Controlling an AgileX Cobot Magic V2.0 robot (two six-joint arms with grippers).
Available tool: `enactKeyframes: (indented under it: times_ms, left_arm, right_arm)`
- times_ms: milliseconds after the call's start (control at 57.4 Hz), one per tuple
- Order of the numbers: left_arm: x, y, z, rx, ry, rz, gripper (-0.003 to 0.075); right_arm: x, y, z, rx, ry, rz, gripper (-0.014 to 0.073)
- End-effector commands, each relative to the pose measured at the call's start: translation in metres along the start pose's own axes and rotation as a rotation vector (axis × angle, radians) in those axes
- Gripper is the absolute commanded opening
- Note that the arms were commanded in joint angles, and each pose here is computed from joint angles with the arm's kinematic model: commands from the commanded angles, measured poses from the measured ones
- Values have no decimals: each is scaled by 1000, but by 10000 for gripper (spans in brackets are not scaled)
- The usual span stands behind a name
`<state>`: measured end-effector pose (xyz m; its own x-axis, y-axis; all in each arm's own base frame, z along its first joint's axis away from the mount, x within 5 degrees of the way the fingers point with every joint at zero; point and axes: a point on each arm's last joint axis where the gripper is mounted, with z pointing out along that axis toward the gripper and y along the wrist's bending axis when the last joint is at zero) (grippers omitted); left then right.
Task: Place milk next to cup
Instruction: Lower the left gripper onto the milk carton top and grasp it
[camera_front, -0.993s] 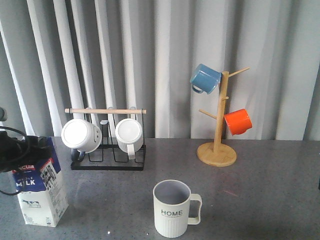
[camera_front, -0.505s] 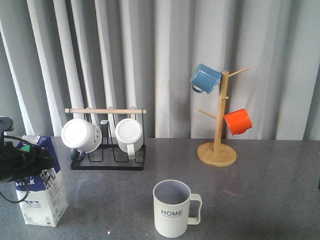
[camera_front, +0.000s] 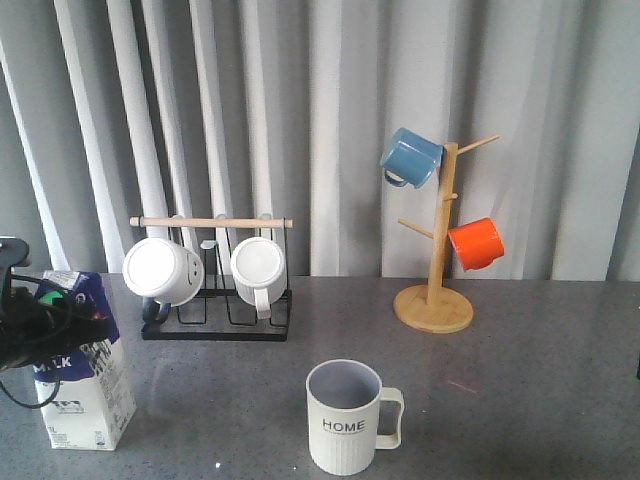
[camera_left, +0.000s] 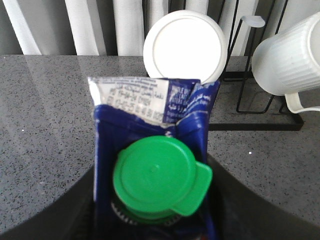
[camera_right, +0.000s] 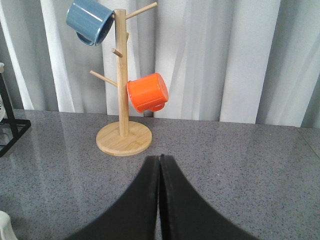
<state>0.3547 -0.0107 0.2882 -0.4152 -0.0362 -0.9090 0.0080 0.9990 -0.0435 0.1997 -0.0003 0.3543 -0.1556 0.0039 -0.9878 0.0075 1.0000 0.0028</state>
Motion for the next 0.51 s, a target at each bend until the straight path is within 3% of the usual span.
enactKeyframes:
  times_ms: [0, 174, 488]
  left_arm:
    - [-27, -3, -14, 23, -146, -12, 170]
    - [-27, -3, -14, 23, -146, -12, 127]
    - [-31, -4, -18, 25, -165, -6, 125]
  right_arm:
    - [-19, 0, -5, -5, -112, -5, -8]
    - [-19, 0, -5, -5, -112, -5, -8]
    - [-19, 0, -5, -5, -112, -5, -8]
